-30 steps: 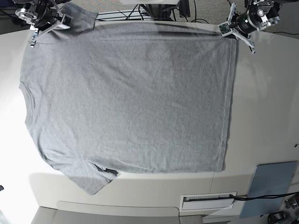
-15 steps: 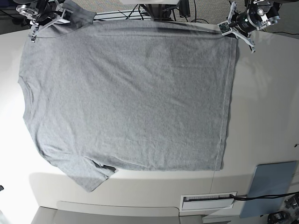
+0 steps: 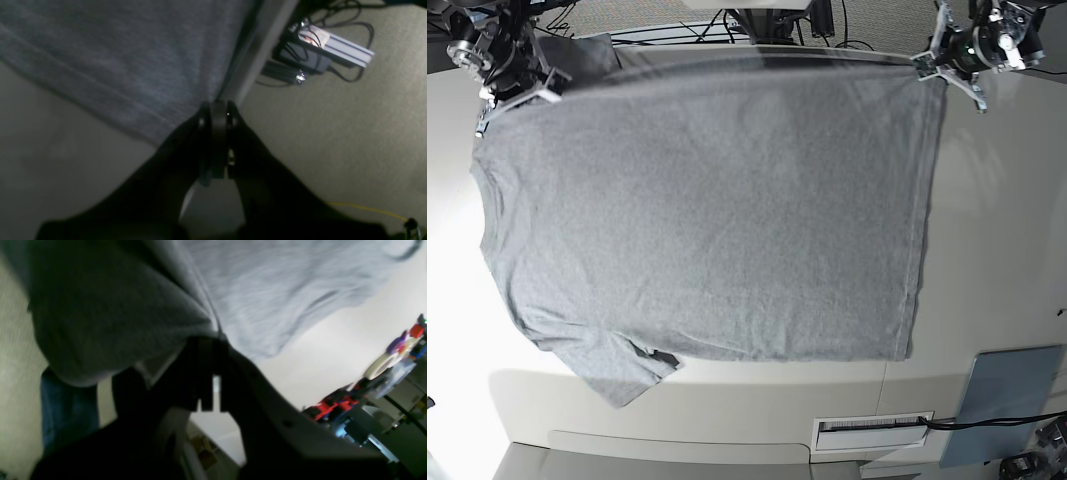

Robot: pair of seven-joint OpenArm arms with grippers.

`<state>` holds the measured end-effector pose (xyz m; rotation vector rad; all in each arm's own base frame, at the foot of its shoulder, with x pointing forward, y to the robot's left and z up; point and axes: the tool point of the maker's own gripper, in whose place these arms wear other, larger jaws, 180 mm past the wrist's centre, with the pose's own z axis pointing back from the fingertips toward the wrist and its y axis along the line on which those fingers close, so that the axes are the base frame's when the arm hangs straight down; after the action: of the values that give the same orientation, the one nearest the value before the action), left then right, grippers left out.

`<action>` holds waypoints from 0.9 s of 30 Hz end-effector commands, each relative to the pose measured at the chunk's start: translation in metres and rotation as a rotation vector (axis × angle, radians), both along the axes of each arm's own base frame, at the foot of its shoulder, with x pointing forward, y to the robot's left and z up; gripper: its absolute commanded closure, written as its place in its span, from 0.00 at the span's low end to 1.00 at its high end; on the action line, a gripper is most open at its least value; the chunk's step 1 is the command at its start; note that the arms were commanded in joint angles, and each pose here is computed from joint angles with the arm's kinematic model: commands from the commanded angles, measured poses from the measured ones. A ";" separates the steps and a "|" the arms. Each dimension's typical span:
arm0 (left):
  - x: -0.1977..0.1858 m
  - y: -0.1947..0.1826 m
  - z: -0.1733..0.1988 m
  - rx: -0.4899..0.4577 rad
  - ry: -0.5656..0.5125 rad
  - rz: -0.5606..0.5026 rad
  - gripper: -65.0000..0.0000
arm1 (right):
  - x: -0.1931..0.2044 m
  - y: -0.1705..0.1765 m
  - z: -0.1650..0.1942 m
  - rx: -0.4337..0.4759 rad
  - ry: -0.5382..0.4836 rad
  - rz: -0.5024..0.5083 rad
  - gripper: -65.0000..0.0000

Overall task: Fold the T-shirt properly
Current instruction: 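Fold the collar edge over onto the shirt body with both grippers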

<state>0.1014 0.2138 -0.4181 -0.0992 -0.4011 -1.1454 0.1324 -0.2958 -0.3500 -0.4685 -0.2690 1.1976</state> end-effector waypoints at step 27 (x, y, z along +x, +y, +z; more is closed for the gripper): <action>0.127 -0.007 0.056 -0.146 -0.360 0.212 1.00 | 0.074 0.012 0.040 0.073 -0.246 0.018 1.00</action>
<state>0.2215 0.2037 -0.3720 0.0054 -0.7639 -0.9178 0.1977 -0.2813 -0.3206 -0.5125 -0.5011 1.1354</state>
